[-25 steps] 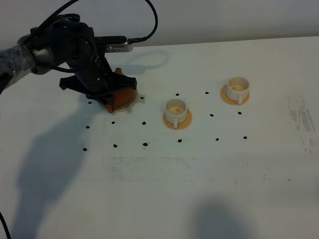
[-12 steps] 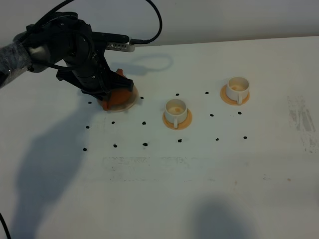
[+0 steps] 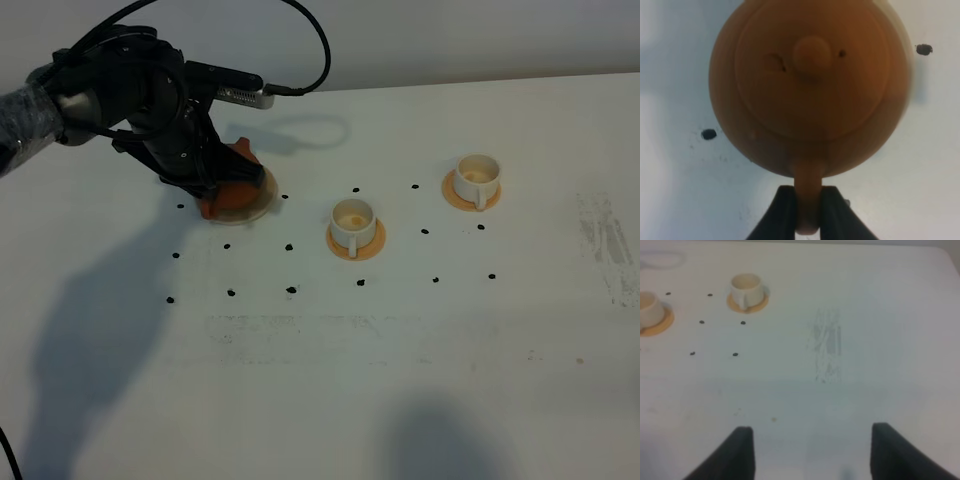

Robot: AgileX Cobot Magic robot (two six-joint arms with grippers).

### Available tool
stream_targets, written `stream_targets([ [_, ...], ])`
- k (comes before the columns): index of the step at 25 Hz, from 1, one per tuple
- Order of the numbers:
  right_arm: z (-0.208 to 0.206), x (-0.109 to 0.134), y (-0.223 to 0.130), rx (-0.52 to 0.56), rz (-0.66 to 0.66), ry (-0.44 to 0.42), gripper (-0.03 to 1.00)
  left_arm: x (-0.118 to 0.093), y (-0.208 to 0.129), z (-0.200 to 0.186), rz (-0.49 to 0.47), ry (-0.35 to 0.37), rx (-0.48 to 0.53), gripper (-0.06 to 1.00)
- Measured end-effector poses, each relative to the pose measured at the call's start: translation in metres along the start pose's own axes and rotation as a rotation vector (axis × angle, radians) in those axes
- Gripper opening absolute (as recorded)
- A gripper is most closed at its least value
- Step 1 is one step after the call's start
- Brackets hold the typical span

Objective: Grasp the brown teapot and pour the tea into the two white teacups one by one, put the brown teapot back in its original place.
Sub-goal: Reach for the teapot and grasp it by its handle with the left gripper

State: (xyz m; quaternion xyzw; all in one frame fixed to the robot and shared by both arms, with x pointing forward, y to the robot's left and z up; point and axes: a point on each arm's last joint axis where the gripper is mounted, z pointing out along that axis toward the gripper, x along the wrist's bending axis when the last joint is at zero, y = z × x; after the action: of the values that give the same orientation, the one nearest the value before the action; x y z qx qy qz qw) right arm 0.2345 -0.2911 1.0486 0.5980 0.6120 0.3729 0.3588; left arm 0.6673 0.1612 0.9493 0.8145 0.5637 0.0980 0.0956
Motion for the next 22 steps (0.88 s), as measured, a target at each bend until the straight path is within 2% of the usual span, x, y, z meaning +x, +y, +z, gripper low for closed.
stream_targets([
  [17, 0.000, 0.000, 0.000, 0.000, 0.000, 0.000, 0.51, -0.004, 0.008, -0.001, 0.189, 0.012, -0.086, 0.10],
  [22, 0.000, 0.000, 0.000, 0.000, 0.000, 0.000, 0.51, -0.007, 0.012, -0.013, 0.254, 0.019, -0.138, 0.10],
])
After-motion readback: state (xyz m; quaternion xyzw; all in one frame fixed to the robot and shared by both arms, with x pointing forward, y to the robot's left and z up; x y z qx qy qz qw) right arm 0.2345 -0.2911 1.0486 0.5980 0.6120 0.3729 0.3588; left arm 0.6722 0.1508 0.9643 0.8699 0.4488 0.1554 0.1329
